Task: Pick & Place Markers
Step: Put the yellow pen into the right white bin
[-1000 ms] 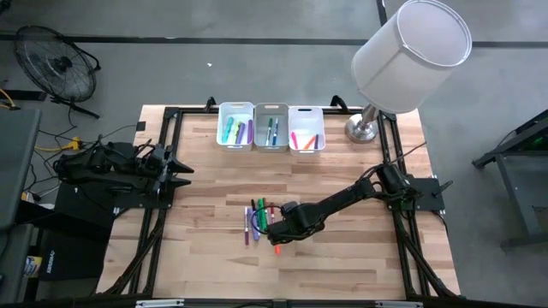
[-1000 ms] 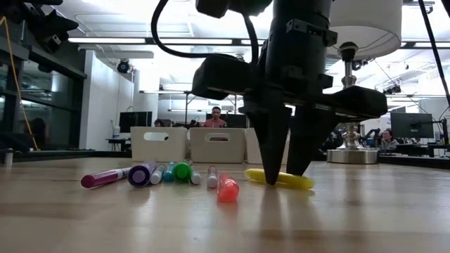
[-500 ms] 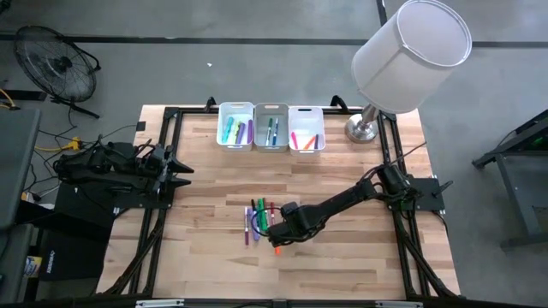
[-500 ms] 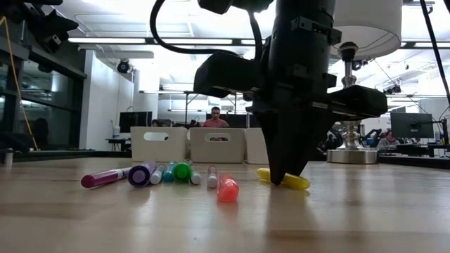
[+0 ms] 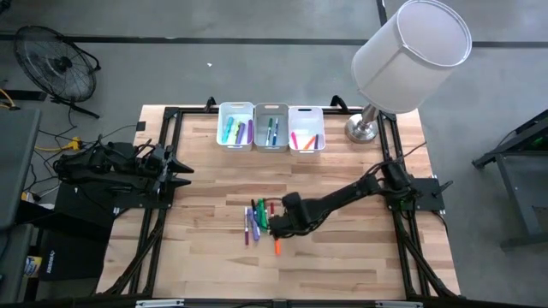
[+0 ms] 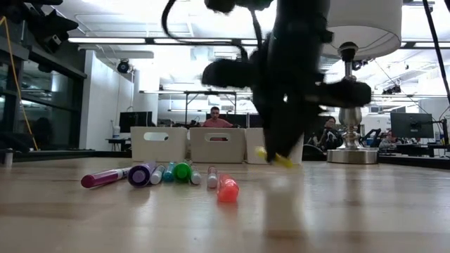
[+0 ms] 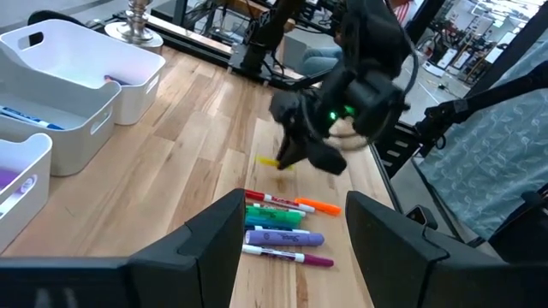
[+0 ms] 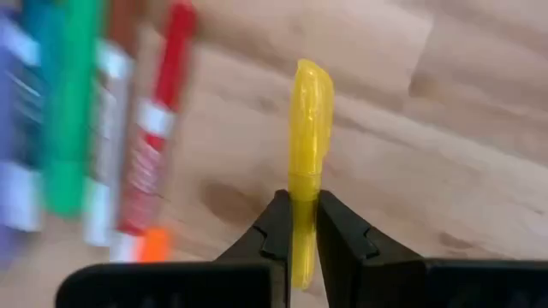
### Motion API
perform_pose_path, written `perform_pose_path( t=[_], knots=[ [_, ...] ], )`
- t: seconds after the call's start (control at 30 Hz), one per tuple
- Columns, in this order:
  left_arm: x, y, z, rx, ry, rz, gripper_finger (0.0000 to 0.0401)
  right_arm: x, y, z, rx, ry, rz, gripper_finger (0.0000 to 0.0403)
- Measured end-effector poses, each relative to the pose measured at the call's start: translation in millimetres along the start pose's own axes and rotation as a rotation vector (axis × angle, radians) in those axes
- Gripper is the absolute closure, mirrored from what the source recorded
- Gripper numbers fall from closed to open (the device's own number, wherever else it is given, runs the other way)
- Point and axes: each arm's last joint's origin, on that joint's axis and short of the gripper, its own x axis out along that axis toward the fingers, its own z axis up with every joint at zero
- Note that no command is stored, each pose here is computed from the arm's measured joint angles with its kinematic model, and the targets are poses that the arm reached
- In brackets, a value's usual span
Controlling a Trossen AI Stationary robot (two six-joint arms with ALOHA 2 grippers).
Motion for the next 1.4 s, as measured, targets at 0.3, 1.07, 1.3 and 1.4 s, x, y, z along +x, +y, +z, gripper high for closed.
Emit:
perform_pose_path(
  t=[0.3,1.07,1.3,1.4],
  knots=[
    [0,0,0,0.0,0.001,0.0,0.0199,-42,-15,31,0.057,-0.112,-0.002,0.0379],
    [0,0,0,0.0,0.003,-0.002,0.0199,-59,-83,210,0.141,-0.239,-0.118,0.038],
    [0,0,0,-0.001,0.003,-0.003,0.0199,-52,-107,256,0.163,-0.275,-0.117,0.038],
    [0,0,0,-0.001,0.003,-0.003,0.0199,-48,-113,268,0.162,-0.29,-0.114,0.038]
  ],
)
